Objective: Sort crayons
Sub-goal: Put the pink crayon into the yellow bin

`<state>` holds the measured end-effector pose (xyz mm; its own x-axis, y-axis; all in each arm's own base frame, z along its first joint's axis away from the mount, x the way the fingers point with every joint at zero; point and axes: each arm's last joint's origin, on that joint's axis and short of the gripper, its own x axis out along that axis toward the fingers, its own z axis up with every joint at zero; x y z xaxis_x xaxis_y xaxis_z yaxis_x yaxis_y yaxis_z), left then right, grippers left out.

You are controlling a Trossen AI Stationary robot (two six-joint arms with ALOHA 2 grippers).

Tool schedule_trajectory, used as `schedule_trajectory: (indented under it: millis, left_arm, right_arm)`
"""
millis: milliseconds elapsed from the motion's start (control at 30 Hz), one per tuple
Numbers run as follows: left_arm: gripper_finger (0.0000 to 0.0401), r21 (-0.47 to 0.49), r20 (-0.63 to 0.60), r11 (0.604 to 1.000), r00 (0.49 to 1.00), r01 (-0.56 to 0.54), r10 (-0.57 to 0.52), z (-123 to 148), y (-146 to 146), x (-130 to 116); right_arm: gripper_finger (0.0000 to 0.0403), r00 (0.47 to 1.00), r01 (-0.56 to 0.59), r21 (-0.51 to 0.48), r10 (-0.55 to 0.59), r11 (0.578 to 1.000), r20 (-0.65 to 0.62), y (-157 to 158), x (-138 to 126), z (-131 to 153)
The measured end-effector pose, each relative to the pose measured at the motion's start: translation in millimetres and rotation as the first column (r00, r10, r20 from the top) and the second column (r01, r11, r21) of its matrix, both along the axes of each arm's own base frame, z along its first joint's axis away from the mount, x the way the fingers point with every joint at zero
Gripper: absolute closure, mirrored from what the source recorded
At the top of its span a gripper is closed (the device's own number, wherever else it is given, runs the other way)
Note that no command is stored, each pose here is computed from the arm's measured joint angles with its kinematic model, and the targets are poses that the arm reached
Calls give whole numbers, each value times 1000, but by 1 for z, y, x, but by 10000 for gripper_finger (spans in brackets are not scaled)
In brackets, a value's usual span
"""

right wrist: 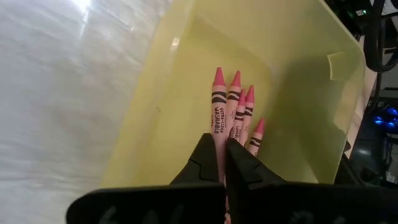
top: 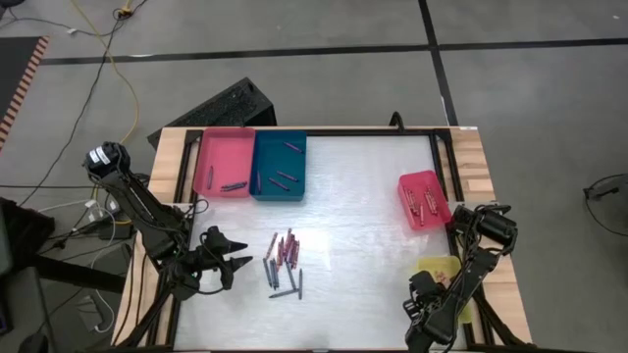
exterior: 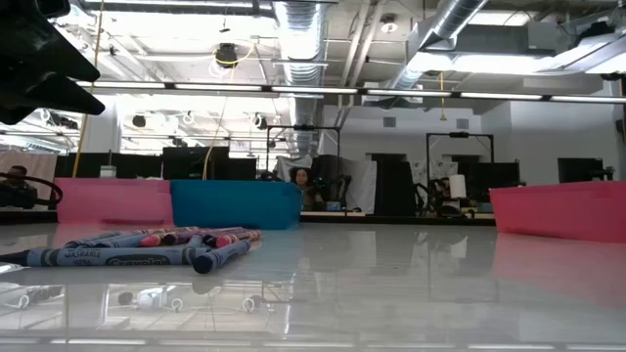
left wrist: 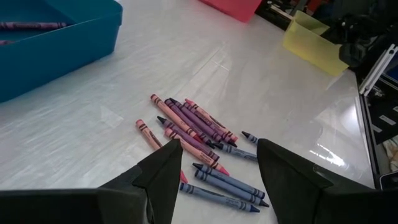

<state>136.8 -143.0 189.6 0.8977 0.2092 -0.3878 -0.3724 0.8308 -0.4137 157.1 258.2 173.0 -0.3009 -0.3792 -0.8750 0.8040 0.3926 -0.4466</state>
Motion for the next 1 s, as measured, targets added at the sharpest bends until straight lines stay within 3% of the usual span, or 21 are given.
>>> schedule_trajectory:
  millis: [500,833,1000]
  left_arm:
    - [202,0,0,1000,1000,1,-1,0,0,0]
    - [202,-1,0,1000,1000,1,-1,0,0,0]
    - [202,-1,0,1000,1000,1,-1,0,0,0]
  right_arm:
    - [355,1000,-1,2,1,1000,2,0,0,0]
    - [351,1000,2,5,-2,1000,3,0,2,0]
    - [351,996,-20,29,22,999,-81,-2,7,12]
